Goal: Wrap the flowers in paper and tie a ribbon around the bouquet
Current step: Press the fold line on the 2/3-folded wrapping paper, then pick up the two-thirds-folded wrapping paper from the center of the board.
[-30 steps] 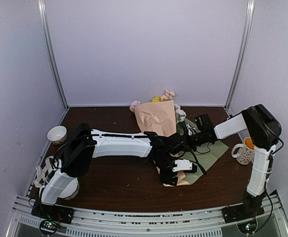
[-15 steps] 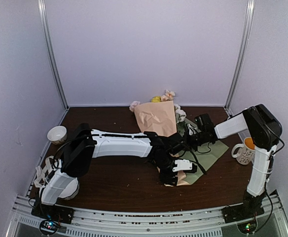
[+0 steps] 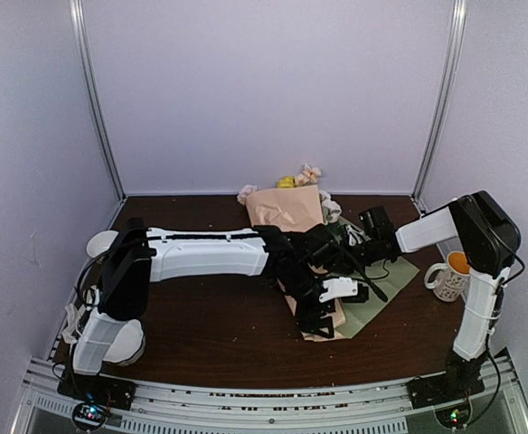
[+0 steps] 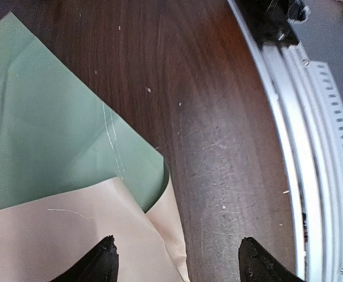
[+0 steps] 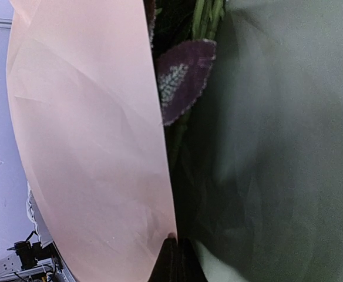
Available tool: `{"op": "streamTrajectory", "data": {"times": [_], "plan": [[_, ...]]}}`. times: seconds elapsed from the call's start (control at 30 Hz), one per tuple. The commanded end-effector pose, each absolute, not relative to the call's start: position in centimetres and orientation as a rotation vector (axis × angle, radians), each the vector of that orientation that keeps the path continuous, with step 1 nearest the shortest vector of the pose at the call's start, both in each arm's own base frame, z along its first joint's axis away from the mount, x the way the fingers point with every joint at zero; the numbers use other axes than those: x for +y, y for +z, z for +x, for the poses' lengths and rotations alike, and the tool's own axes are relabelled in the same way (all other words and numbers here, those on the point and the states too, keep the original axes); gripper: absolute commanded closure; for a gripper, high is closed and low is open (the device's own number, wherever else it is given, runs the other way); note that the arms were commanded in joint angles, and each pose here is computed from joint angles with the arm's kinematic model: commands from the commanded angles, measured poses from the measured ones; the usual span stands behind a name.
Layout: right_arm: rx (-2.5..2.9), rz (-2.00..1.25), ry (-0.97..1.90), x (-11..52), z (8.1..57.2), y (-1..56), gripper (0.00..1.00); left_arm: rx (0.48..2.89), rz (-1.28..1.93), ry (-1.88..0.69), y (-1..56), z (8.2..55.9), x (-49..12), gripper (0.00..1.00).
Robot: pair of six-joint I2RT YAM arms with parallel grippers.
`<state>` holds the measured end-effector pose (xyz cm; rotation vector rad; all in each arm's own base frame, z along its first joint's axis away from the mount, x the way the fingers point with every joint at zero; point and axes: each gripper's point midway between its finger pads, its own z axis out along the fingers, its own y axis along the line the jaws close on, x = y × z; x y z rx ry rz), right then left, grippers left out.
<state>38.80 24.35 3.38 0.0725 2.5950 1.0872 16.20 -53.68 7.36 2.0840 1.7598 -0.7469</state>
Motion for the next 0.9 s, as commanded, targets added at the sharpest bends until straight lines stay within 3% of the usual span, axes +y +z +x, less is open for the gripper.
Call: {"op": "streamTrajectory", "data": {"times": [0.0, 0.17, 0.5, 0.73, 0.87], "plan": [[2.584, 0.083, 1.056, 24.0, 39.3, 3.1, 1.00, 1.720, 1.932, -0.932, 13.5, 18.0, -53.5, 0.28], [2.593, 0.086, 1.038, 24.0, 39.1, 3.0, 1.00, 1.932, 1.857, -0.666, 8.4, 22.6, -52.7, 0.39], [2.603, 0.046, 0.869, 22.5, 39.0, 4.7, 1.00, 1.995, 2.040, -0.538, 2.1, 19.0, -52.6, 0.39], [2.628, 0.018, 0.433, 17.0, 38.4, 7.6, 0.73, 2.006, 2.029, -0.541, 1.9, 19.0, -52.5, 0.39], [2.542, 0.050, -0.064, 10.0, 37.6, 12.1, 0.34, 2.004, 2.026, -0.547, 1.9, 19.0, -52.6, 0.39]]}}
